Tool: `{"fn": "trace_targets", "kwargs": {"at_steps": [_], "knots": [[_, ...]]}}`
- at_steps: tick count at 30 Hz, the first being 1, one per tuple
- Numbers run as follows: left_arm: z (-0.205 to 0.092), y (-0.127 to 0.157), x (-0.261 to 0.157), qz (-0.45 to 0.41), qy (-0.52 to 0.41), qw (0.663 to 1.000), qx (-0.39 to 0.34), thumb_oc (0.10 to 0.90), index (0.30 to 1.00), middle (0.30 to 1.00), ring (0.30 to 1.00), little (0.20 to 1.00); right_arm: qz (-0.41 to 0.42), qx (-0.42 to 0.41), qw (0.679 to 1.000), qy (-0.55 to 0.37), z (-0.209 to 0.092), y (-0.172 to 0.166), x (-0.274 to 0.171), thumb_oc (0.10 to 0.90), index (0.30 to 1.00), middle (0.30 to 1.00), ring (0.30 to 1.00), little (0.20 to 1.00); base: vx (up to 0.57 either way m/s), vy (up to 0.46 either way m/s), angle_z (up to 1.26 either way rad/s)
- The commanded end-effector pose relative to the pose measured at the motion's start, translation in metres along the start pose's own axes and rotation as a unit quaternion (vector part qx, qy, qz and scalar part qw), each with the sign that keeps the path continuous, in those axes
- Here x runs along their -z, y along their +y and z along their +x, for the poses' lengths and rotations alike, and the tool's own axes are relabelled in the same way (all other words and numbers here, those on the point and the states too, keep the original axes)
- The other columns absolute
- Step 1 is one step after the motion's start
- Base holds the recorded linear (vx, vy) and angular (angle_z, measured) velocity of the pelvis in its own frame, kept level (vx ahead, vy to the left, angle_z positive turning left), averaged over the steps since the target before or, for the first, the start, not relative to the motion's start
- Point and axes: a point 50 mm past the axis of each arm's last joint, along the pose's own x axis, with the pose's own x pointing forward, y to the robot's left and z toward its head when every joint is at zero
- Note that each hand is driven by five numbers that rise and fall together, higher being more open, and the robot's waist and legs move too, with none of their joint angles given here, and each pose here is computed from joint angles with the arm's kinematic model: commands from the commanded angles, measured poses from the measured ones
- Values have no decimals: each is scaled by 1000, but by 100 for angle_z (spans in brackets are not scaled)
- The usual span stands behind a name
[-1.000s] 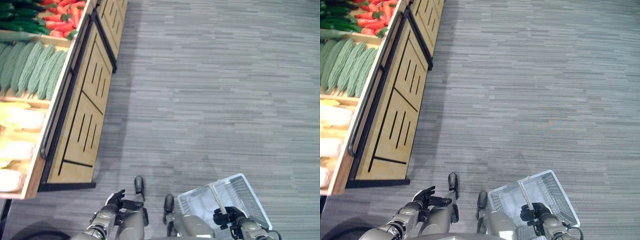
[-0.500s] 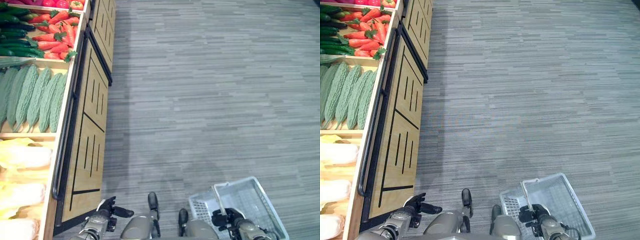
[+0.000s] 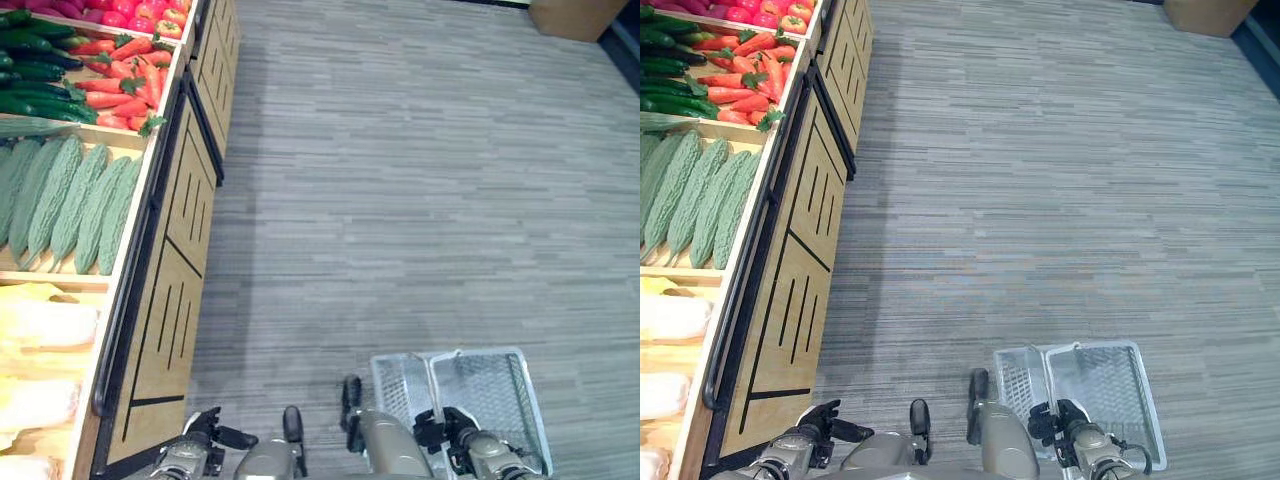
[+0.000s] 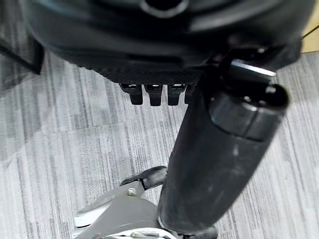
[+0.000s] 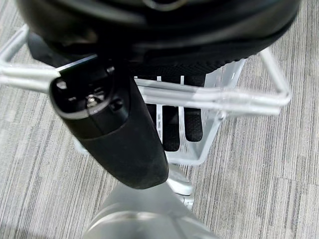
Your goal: Get the vegetables into the basket
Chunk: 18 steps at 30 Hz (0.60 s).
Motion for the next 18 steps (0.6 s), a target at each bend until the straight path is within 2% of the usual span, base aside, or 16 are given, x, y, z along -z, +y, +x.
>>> {"fn": "trace_targets", "kwargs": {"at_steps": [1, 10, 18], "knots": [[1, 1, -6, 7, -14, 1000, -8, 900, 1000, 1000, 1000, 1000, -2, -3, 1000, 8, -2, -6, 8, 400, 300, 300, 300, 300, 117, -130, 8], [0, -8, 2, -6, 2, 1000, 0, 900, 1000, 1000, 1000, 1000, -21, 0, 1000, 14, -3, -10, 10, 400, 300, 300, 300, 300, 211, -216, 23], [1, -18, -11, -31, -13, 999, 18, 900, 1000, 1000, 1000, 1000, -19, 12, 1000, 8, -4, -19, 9, 400, 300, 300, 300, 300, 194, -213, 36]]}}
